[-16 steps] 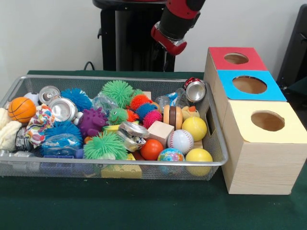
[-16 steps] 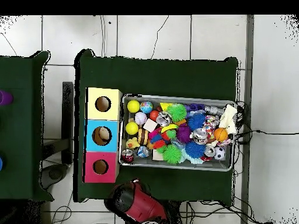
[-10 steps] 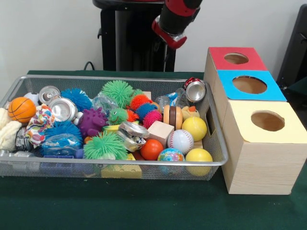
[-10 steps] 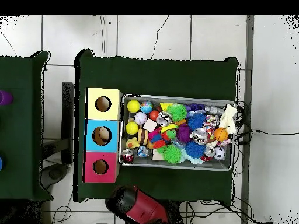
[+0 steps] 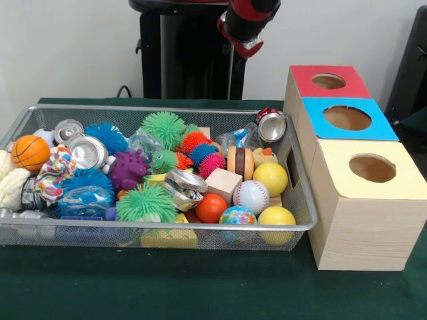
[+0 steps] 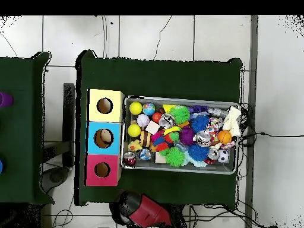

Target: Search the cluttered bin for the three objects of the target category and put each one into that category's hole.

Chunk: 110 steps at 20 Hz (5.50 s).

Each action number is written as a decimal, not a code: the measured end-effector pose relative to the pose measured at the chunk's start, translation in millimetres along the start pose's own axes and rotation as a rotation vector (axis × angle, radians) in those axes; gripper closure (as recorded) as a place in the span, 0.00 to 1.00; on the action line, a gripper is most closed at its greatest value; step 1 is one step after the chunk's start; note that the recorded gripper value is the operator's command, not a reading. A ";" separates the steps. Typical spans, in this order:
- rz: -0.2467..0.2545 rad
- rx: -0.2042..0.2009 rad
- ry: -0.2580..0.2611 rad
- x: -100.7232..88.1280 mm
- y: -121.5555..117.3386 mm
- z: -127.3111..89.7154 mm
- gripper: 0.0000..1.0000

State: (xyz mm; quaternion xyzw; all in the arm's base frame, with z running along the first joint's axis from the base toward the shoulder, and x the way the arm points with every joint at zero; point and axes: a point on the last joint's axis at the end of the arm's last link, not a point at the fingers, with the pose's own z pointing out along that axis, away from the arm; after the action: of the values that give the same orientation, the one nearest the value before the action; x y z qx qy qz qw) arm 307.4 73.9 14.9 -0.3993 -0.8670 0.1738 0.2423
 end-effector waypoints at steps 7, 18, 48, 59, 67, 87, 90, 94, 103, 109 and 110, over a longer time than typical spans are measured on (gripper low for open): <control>0.037 0.020 0.014 -16.5 -9.0 27.9 0.00; 0.054 0.002 -0.073 -39.1 -7.5 62.5 0.00; 0.165 -0.121 -0.108 -25.6 26.3 61.8 0.00; 0.194 -0.134 -0.125 -17.8 38.4 56.1 0.00; 0.202 -0.152 -0.133 -18.6 48.4 50.0 0.00; 0.222 -0.088 -0.100 -23.0 56.8 46.0 0.00; 0.219 -0.081 -0.096 -23.9 57.7 45.5 0.00; 0.223 -0.066 -0.069 -27.6 59.1 44.5 0.00; 0.222 -0.031 -0.025 -33.9 63.1 42.4 0.00; 0.208 -0.002 -0.024 -34.7 67.0 41.1 0.00; 0.205 0.005 -0.023 -34.9 67.9 40.8 0.00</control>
State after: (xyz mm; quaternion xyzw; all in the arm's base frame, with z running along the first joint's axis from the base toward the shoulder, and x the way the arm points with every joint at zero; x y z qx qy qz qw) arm 345.6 84.5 -62.1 -0.4833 -0.8239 0.2044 0.2140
